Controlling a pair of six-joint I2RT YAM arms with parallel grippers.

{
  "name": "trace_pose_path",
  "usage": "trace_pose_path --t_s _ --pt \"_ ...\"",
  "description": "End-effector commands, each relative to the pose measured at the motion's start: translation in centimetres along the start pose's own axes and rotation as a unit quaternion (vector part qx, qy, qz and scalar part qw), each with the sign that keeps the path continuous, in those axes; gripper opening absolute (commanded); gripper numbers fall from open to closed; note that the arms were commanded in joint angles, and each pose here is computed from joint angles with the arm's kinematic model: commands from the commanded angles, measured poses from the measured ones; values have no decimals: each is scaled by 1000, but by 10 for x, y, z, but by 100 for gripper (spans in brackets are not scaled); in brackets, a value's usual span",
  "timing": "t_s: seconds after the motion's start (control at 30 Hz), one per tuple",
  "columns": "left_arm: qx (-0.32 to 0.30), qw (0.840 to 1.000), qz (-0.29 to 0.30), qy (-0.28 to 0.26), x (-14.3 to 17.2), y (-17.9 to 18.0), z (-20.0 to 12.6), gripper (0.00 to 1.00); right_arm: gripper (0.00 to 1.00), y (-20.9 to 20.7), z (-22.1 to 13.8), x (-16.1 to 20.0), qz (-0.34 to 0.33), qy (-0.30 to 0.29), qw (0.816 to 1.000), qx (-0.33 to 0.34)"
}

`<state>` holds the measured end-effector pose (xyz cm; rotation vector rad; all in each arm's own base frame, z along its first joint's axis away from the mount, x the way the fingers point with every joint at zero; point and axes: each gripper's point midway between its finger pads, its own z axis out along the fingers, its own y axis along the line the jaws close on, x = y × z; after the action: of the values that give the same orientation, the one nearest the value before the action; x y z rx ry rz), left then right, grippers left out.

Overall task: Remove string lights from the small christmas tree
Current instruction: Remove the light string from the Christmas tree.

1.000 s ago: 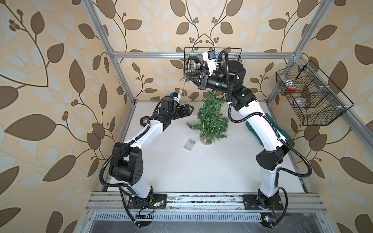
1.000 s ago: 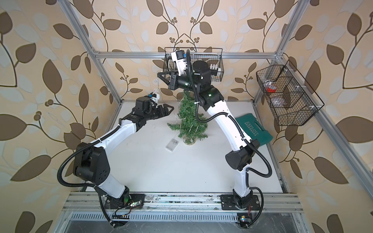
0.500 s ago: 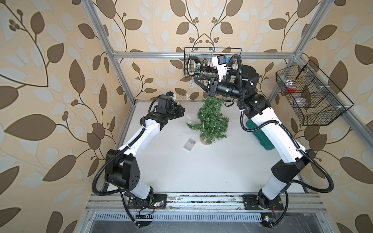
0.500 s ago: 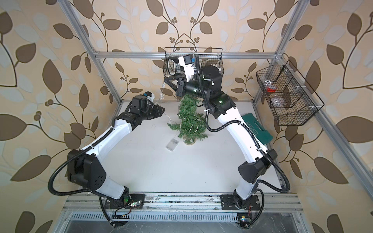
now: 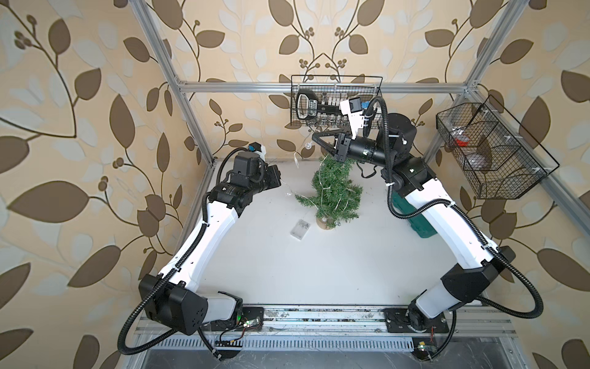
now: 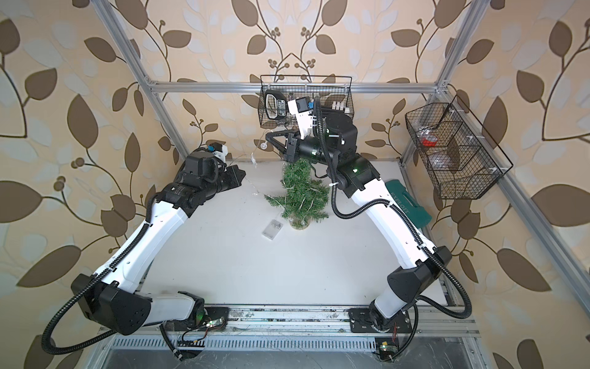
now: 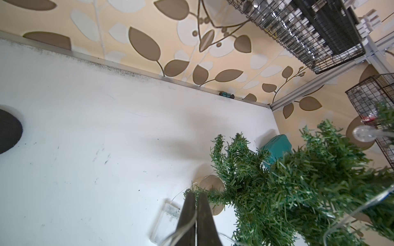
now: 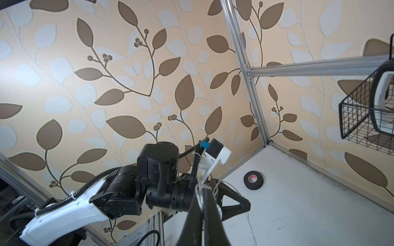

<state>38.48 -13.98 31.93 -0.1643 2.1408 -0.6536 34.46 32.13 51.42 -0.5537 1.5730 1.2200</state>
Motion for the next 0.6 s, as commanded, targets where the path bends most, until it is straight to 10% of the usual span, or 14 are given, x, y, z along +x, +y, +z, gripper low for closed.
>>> trace_pose_path --t_s 0.0,0.33,0.57 --pt "40 999 -15 -3 -9 -21 -21 0 0 6 -16 2 -3 -2 1000 9" --pt "47 998 -50 -11 -5 -21 -30 0 0 -24 -44 3 9 -20 992 125" --pt "64 996 -64 -17 -9 -31 -33 0 0 3 -47 33 30 36 998 47"
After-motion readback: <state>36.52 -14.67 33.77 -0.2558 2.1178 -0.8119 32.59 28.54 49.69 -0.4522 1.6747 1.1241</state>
